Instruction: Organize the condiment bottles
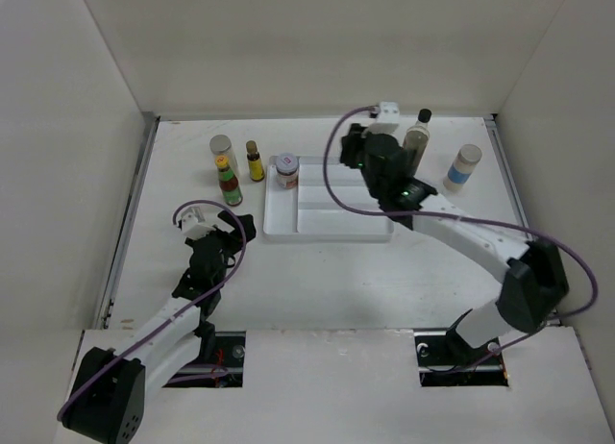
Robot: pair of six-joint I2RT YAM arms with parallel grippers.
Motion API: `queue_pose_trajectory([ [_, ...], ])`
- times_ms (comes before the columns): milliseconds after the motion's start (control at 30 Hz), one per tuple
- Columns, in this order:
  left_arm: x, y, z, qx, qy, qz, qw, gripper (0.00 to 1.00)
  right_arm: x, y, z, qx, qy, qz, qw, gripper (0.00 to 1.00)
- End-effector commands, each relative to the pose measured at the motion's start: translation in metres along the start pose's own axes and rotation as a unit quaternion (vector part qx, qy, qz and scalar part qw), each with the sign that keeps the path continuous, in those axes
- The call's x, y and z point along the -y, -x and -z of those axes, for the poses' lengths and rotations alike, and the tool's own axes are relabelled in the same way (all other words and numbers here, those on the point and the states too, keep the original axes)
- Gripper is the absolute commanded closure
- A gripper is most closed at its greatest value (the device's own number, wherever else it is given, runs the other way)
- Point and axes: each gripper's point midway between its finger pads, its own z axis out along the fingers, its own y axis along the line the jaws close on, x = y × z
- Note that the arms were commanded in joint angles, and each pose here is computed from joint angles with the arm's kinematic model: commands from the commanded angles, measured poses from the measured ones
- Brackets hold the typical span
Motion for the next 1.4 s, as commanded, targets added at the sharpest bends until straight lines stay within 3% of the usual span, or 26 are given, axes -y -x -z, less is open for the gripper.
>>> queue_pose_trajectory([
  [0, 0.012, 0.005, -0.002, 0.011, -0.019, 0.009, 1.0, 0.0, 0.099, -0.008, 0.021, 0.025, -0.14, -0.012, 0.99, 0.58],
  [100, 0.015, 0.004, -0.002, 0.008, -0.024, 0.009, 1.0, 0.0, 0.17, -0.036, 0.041, -0.001, -0.233, 0.0, 0.972, 0.59],
  [133, 0.015, 0.004, -0.002, 0.009, -0.024, 0.009, 1.0, 0.0, 0.188, -0.045, 0.046, -0.012, -0.258, 0.003, 0.966, 0.55],
  [267, 0.013, 0.003, -0.003, 0.008, -0.02, 0.008, 1.0, 0.0, 0.233, -0.067, 0.051, -0.037, -0.307, -0.006, 0.951, 0.18],
  [333, 0.014, 0.004, -0.002, 0.008, -0.024, 0.009, 1.0, 0.0, 0.249, -0.072, 0.046, -0.046, -0.32, -0.008, 0.946, 0.1],
  [467, 0.012, 0.004, -0.004, 0.007, -0.018, 0.008, 1.0, 0.0, 0.257, -0.08, 0.032, -0.069, -0.309, -0.015, 0.948, 0.07],
  [733, 0.01, 0.004, -0.004, 0.006, -0.017, 0.009, 1.0, 0.0, 0.276, -0.115, 0.027, -0.105, -0.315, -0.031, 0.943, 0.12],
  [867, 0.012, 0.004, -0.004, 0.006, -0.019, 0.009, 1.0, 0.0, 0.273, -0.116, 0.019, -0.097, -0.3, -0.047, 0.948, 0.24],
  [1000, 0.011, 0.004, -0.005, 0.005, -0.019, 0.009, 1.0, 0.0, 0.271, -0.101, 0.011, -0.073, -0.291, -0.057, 0.952, 0.46],
  [1100, 0.012, 0.009, -0.003, 0.015, -0.022, 0.013, 1.0, 0.0, 0.264, -0.072, 0.02, -0.038, -0.285, -0.06, 0.956, 0.51],
  [1233, 0.01, 0.007, -0.003, 0.011, -0.02, 0.012, 1.0, 0.0, 0.228, -0.026, 0.031, 0.005, -0.251, -0.047, 0.967, 0.52],
  [1367, 0.01, 0.007, -0.004, 0.012, -0.018, 0.011, 1.0, 0.0, 0.16, -0.016, 0.028, 0.002, -0.178, -0.036, 0.983, 0.51],
])
